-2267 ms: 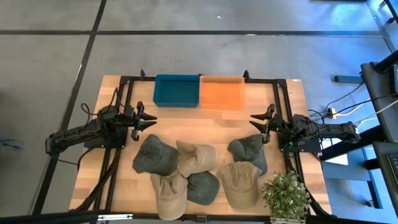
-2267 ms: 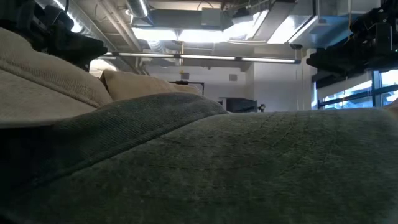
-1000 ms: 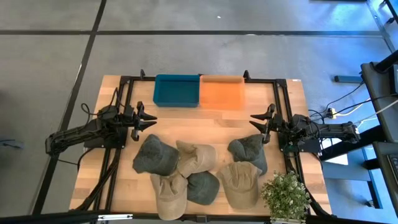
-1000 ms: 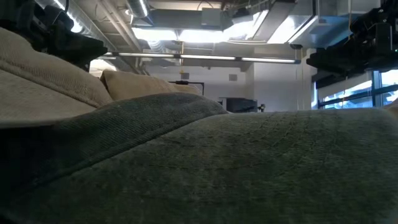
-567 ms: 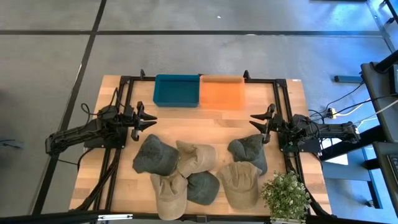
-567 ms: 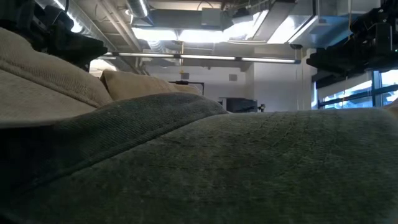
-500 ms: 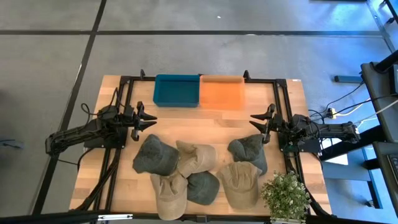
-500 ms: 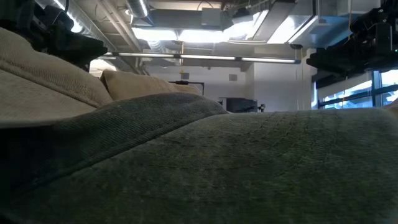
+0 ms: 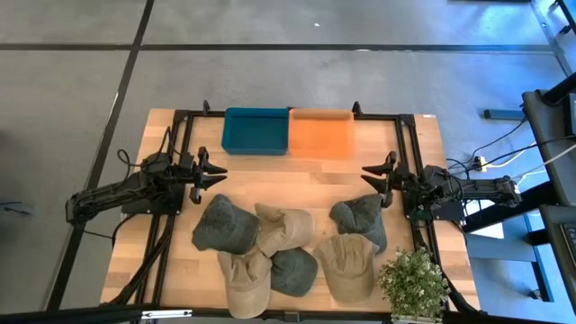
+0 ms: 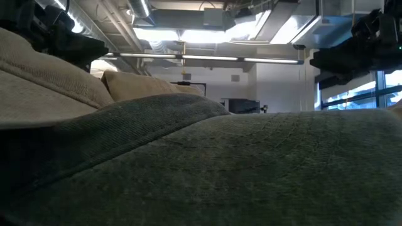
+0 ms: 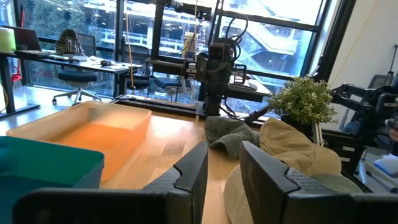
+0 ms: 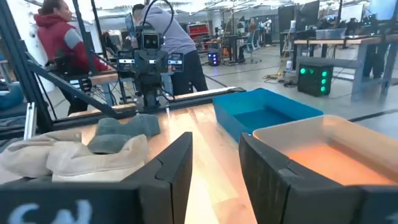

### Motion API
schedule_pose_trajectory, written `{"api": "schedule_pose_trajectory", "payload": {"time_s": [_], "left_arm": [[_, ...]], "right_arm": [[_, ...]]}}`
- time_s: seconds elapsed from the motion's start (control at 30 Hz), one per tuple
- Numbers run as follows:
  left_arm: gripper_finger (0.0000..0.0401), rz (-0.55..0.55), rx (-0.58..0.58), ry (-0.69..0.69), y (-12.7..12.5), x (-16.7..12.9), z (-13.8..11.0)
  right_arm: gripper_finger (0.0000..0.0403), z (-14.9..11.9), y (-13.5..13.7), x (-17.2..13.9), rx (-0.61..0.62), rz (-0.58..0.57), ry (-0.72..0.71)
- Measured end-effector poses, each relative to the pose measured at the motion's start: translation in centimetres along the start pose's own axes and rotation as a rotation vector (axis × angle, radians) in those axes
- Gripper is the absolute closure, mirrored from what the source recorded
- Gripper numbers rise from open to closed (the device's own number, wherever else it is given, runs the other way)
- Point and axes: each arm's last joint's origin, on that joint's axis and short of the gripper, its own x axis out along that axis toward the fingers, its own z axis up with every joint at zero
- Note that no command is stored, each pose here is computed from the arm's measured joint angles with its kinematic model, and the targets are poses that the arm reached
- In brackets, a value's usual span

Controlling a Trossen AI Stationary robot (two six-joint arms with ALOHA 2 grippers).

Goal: Pick & Place hat
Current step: Put the top left black cap into the blue bin

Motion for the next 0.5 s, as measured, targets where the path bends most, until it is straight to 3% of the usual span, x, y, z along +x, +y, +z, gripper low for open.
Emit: {"api": "schedule_pose_trajectory", "payload": {"time_s": [0.2,0.5], "left_arm": [[0.0313,0.000,0.003,0.001,0.0,0.0,0.0],[0.0313,0.000,0.085,0.000,0.0,0.0,0.0]], "right_arm": [[0.0270,2.2,0.2,0.0,0.074,-0.006,-0.003],[0.0270,4.8,1.3,2.8,-0.014,-0.033,0.314]]}}
